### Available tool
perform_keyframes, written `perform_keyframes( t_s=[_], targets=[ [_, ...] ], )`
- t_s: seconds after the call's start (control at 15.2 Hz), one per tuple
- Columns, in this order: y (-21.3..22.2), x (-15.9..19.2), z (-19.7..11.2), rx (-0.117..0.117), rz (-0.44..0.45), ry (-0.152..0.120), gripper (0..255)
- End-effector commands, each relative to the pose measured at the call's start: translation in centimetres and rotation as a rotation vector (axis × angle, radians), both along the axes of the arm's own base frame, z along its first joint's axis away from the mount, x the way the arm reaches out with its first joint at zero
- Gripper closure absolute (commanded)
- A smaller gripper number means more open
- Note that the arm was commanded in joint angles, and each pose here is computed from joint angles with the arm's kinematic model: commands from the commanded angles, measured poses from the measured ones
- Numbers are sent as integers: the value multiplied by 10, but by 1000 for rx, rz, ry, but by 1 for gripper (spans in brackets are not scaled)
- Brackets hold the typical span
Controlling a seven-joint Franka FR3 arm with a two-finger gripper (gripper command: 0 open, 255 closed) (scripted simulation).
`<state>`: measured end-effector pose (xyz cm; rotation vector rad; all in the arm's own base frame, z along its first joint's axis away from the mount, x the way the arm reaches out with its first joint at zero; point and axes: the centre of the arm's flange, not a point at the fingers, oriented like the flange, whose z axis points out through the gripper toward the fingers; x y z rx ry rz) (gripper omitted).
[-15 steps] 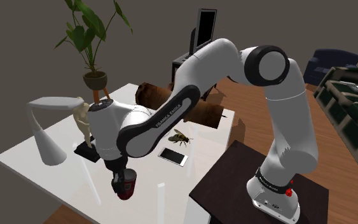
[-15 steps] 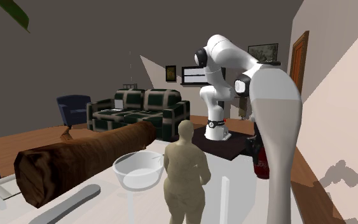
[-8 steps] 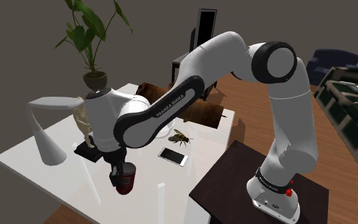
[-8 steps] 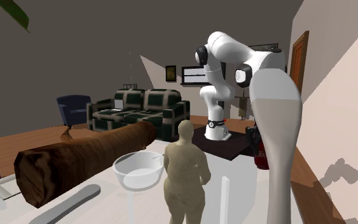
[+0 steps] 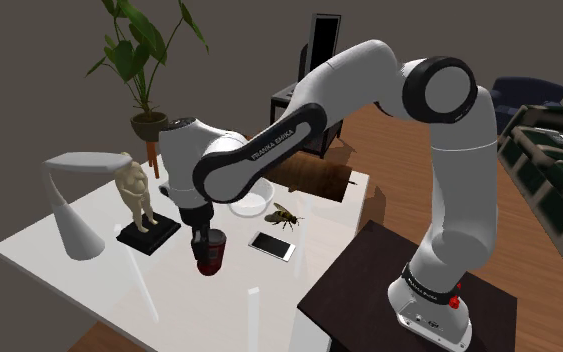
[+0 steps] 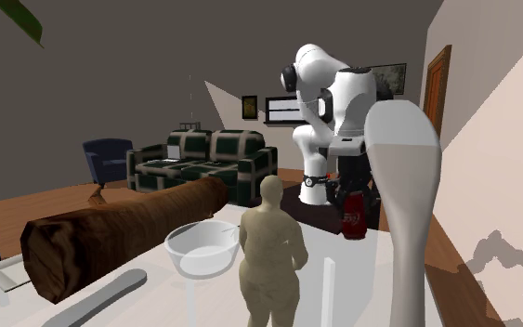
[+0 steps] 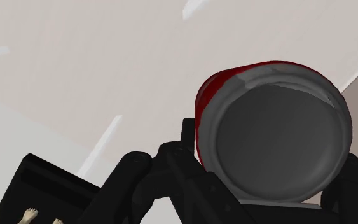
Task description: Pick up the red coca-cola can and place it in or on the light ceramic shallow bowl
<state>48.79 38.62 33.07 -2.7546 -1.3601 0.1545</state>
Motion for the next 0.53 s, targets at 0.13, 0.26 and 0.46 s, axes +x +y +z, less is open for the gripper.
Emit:
perform_keyframes(
  t_s=[0.13, 0.26, 0.46],
  targets=[
    [-45, 30, 3, 0, 2, 0, 255],
    [-67, 43, 3, 0, 2, 0, 255],
    [-101, 64, 4, 0, 2, 0, 255]
  ],
)
